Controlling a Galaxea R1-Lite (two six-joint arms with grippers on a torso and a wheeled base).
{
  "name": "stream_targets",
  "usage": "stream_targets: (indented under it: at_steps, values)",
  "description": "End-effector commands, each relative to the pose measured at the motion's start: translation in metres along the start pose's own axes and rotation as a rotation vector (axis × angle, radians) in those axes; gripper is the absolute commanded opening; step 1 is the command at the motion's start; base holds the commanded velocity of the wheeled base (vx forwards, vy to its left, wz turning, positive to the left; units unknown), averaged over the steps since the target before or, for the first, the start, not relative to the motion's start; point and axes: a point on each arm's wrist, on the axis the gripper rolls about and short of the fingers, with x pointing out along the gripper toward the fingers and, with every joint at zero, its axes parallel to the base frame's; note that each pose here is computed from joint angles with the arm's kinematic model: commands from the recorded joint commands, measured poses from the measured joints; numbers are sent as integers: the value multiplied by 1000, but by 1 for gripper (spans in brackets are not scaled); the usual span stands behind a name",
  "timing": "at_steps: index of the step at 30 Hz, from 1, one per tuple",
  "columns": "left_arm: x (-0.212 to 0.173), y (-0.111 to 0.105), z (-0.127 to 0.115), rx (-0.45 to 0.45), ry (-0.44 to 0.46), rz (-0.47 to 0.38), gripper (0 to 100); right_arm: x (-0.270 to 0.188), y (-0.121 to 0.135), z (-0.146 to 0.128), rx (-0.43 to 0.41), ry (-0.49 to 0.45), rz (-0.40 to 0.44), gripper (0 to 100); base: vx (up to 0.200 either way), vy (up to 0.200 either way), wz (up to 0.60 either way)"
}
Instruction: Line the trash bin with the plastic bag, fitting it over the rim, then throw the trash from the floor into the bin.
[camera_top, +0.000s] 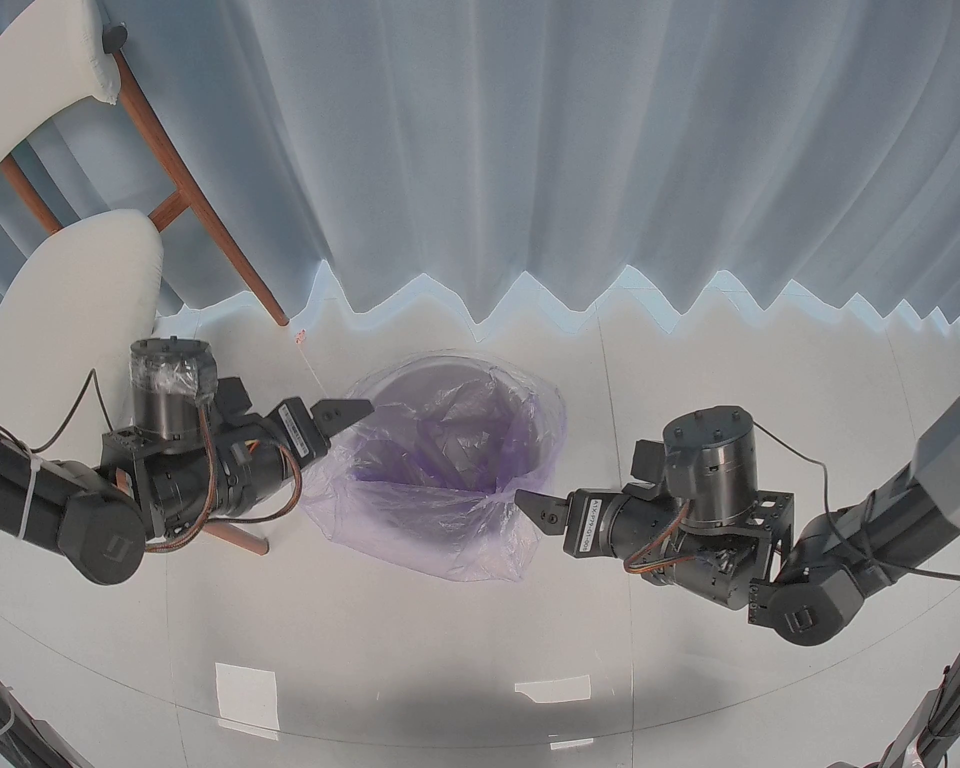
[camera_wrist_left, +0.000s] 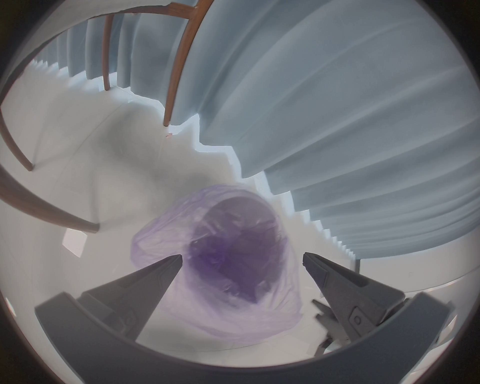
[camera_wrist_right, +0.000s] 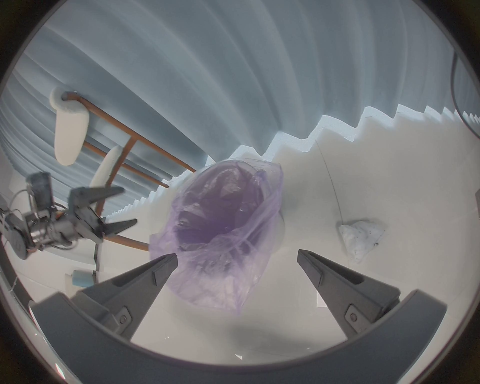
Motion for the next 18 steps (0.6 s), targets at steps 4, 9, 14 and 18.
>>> stream_targets:
  at_steps: [4,9,14,18]
  values:
    - [22,-1,0,-36,52,-11,100,38,-14,-14,11,-38,-49,100,0,0,0]
    - [36,7,-7,-40,82,16,100,39,-14,-14,9,-61,-39,100,0,0,0]
    - [43,9,-16,-40,115,27,100,41,-13,-13,14,-65,-35,100,0,0,0]
    - [47,12,-22,-38,137,37,100,45,-12,-19,13,-51,-34,100,0,0,0]
